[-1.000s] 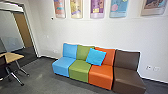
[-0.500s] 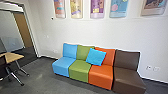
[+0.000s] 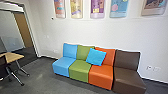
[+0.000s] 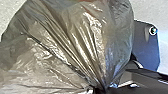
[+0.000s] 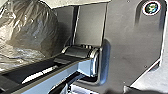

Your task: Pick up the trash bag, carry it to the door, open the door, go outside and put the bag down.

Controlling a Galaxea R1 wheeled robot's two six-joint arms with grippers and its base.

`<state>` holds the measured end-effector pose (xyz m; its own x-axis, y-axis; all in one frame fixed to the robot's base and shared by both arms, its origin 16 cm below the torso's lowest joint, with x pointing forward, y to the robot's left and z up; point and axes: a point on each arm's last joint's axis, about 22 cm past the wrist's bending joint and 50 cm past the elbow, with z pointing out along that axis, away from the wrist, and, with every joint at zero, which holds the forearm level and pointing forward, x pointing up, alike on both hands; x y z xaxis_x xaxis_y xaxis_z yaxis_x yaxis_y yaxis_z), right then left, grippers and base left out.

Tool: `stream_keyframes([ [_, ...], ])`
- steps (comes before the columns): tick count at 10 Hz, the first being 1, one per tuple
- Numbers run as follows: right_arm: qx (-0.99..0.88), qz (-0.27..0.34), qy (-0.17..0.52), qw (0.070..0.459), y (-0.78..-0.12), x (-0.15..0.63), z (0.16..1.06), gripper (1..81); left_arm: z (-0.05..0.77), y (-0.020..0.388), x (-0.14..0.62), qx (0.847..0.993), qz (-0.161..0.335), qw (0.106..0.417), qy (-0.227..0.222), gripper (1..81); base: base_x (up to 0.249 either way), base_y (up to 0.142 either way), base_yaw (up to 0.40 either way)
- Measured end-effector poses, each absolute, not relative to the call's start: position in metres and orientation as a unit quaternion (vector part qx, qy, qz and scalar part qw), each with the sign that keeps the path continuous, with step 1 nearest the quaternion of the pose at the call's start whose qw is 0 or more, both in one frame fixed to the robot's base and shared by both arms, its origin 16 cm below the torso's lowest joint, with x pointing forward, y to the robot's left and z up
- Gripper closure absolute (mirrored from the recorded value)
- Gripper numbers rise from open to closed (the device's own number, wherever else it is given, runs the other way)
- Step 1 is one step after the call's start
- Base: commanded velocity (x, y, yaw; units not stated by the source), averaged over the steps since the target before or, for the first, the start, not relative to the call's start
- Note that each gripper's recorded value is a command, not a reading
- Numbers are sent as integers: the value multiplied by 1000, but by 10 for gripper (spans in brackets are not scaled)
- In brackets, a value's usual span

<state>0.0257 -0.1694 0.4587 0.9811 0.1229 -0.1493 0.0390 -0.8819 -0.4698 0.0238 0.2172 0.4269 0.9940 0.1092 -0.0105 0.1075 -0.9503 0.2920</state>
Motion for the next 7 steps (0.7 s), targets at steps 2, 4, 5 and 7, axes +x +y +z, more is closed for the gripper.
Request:
stream_keyframes([
  [2, -967, 85, -42, 238, -170, 29, 458, 10, 427, 216, 19, 987, -1, 148, 55, 811, 0, 0, -325],
  [4, -967, 85, -41, 237, -171, 28, 458, 10, 426, 219, 17, 988, -5, 146, 55, 811, 0, 0, -351],
  [5, -967, 91, -42, 235, -173, 20, 457, 10, 427, 222, 26, 988, 5, 145, 55, 811, 0, 0, -386],
  [7, -967, 91, -41, 234, -173, 19, 456, 10, 427, 219, 24, 988, 2, 146, 55, 811, 0, 0, -393],
])
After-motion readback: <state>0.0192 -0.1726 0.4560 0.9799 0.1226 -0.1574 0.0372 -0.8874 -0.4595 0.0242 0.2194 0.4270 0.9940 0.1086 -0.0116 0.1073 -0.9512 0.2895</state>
